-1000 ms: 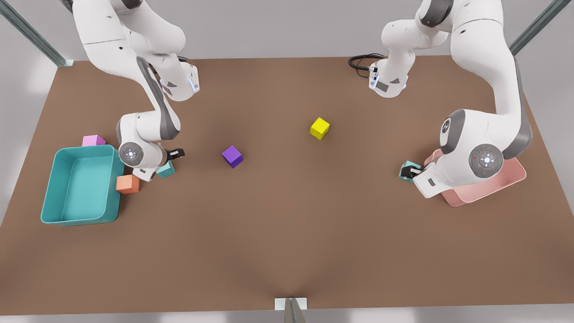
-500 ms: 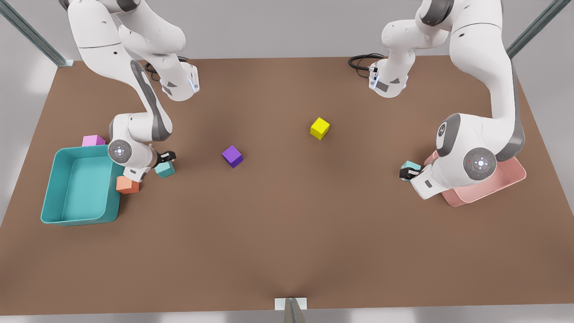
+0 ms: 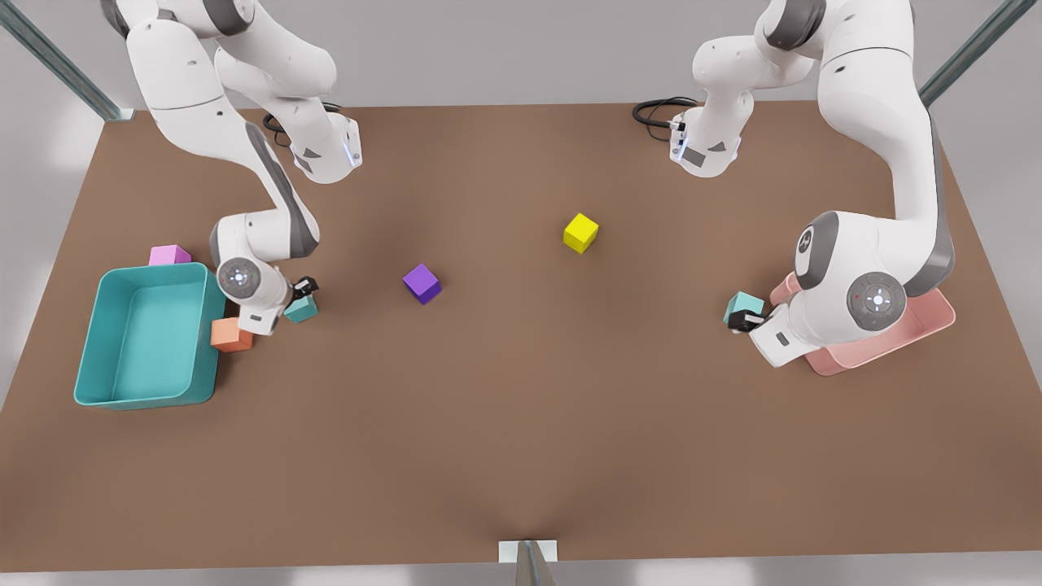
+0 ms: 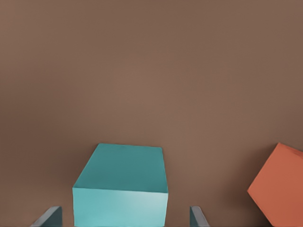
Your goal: Stack the two blue cubes on top of each other
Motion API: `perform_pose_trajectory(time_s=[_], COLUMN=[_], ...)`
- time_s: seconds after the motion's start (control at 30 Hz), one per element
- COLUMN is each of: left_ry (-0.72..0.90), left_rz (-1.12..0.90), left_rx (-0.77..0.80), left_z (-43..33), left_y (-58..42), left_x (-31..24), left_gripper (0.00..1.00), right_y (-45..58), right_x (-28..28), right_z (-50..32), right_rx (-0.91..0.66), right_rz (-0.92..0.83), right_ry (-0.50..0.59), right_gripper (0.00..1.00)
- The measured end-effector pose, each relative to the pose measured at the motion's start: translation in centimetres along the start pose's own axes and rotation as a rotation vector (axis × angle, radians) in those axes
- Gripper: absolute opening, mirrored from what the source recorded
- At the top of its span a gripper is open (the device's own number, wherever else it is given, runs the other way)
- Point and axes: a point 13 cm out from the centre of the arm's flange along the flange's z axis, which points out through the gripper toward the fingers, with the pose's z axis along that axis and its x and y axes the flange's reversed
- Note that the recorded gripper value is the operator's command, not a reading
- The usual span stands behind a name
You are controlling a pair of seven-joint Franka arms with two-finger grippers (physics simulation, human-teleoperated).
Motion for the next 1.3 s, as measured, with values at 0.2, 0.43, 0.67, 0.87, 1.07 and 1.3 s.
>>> perform_pose_trajectory(time_s=[0.2,0.43,0.67,0.87,1.07,1.3], left_ry=[0.001,0.063,0.028,0.076,0.031,-0.019], left_rz=[-0.004,-0.041,0.040,0.143,0.205,0.196], left_rx=[0.001,0.013,0.008,-0.019,-0.018,0.004], left_z=[0.7,8.7,9.8,12.8,17.6,19.6], left_y=[0.3,7.4,6.8,5.4,5.7,8.7], left_x=[-0.3,0.0,-1.2,6.4,8.2,7.6], left_gripper=[1.00,1.00,1.00,1.00,1.00,0.99], right_y=[-0.1,-0.1,-1.5,4.9,35.5,43.8], right_x=[-0.2,-0.6,-0.9,-10.9,-21.4,-32.0], right_z=[1.3,3.0,-0.3,-23.7,-34.5,-20.2], right_rx=[-0.001,-0.011,0.016,0.098,-0.034,-0.137], right_rz=[-0.018,-0.029,-0.035,-0.179,-0.611,-0.608], right_ry=[-0.014,-0.029,-0.077,-0.279,-0.409,-0.359], right_gripper=[1.00,0.60,0.47,0.46,0.42,0.42])
